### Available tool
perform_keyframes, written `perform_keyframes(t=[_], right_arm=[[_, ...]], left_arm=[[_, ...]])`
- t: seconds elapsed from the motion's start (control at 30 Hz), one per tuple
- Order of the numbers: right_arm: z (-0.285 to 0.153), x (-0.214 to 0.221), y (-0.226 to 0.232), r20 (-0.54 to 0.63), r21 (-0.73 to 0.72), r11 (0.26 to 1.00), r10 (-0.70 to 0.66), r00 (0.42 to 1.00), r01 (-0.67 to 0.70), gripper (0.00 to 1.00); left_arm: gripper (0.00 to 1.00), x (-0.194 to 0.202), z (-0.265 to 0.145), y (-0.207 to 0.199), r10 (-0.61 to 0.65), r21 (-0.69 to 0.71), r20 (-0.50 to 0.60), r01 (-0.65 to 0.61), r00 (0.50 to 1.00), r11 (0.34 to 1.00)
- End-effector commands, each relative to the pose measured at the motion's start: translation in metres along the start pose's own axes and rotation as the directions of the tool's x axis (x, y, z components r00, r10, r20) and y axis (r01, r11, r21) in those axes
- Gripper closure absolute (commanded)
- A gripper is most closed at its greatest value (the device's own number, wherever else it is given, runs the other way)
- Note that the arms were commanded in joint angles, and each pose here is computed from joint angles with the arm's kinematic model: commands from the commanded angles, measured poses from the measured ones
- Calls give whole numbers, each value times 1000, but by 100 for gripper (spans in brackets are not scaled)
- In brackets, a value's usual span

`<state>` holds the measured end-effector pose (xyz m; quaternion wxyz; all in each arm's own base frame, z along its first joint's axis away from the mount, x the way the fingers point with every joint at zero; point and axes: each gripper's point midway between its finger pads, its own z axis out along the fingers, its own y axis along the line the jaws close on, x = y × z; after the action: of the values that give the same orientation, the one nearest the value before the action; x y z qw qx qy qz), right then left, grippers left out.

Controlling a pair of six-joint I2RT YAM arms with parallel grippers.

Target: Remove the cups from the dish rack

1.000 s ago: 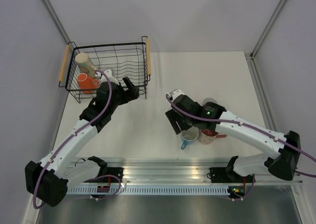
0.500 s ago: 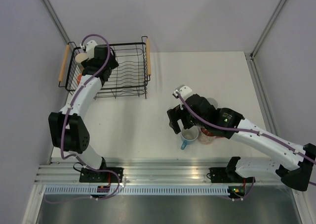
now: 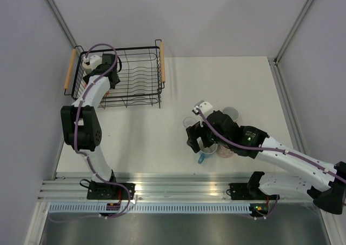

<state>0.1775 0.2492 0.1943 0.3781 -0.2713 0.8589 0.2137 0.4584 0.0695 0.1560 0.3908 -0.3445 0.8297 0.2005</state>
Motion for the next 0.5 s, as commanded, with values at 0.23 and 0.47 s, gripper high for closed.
perform_keyframes(t=[0.23, 0.47], right_arm=[[6, -1, 5, 27, -29, 1000, 8, 1000, -7, 2], [14, 5, 5, -4, -21, 1000, 5, 1000, -5, 2]], left_arm=[[0, 7, 51, 35, -78, -159, -57, 68, 995, 985], [0, 16, 82, 34, -93, -185, -90, 75, 992, 980]])
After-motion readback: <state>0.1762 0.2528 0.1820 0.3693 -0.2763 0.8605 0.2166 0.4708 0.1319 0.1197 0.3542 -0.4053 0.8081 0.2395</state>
